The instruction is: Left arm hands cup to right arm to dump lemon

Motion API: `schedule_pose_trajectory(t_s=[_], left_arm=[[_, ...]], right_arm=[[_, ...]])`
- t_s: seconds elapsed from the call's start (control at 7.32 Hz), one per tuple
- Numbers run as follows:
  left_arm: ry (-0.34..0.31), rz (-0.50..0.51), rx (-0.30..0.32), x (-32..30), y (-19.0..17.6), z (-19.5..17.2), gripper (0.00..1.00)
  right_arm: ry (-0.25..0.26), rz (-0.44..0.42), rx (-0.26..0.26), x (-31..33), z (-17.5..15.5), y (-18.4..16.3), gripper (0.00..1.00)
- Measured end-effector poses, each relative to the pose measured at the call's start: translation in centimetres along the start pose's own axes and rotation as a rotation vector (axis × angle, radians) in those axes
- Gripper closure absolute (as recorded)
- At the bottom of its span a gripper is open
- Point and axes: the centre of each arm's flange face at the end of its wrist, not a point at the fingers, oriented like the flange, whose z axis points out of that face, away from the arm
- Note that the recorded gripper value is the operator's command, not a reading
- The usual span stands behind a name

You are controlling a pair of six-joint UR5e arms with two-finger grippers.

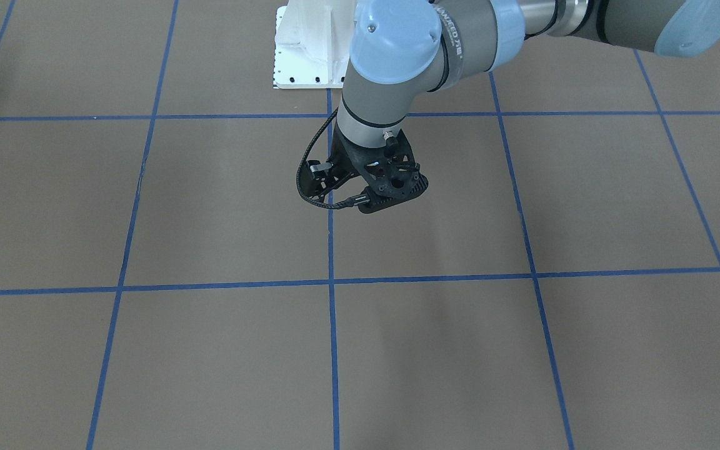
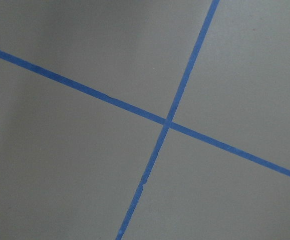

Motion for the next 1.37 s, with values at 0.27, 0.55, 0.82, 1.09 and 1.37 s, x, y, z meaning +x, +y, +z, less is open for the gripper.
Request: schedule_pose_trajectory(t_s=[0.27,0.55,0.82,1.09,1.37], left_arm=[[0.004,0.001,0.027,0.1,-0.3,-0.5,0.0],[0.015,0.003,0.06,0.4,-0.8,-1.6,0.0],[0.017,0.022,0.086,0.5,-1.5,-2.4,0.0],[0.022,0.024,0.113,0.6,-2.3,-3.8,0.0],[0.025,0.022,0.127,1.1,-2.7,-5.3,0.0]], right_arm=[[-0.01,0.192,0.019,0.1,-0.4,-0.9,0.78],[-0.006,0.341,0.034,0.5,-0.7,-1.5,0.76],[-0.009,0.492,0.055,0.9,-1.3,-2.5,0.74],[-0.038,0.621,0.066,0.7,-1.9,-3.3,0.74],[-0.052,0.726,0.068,0.6,-1.8,-3.5,0.75]])
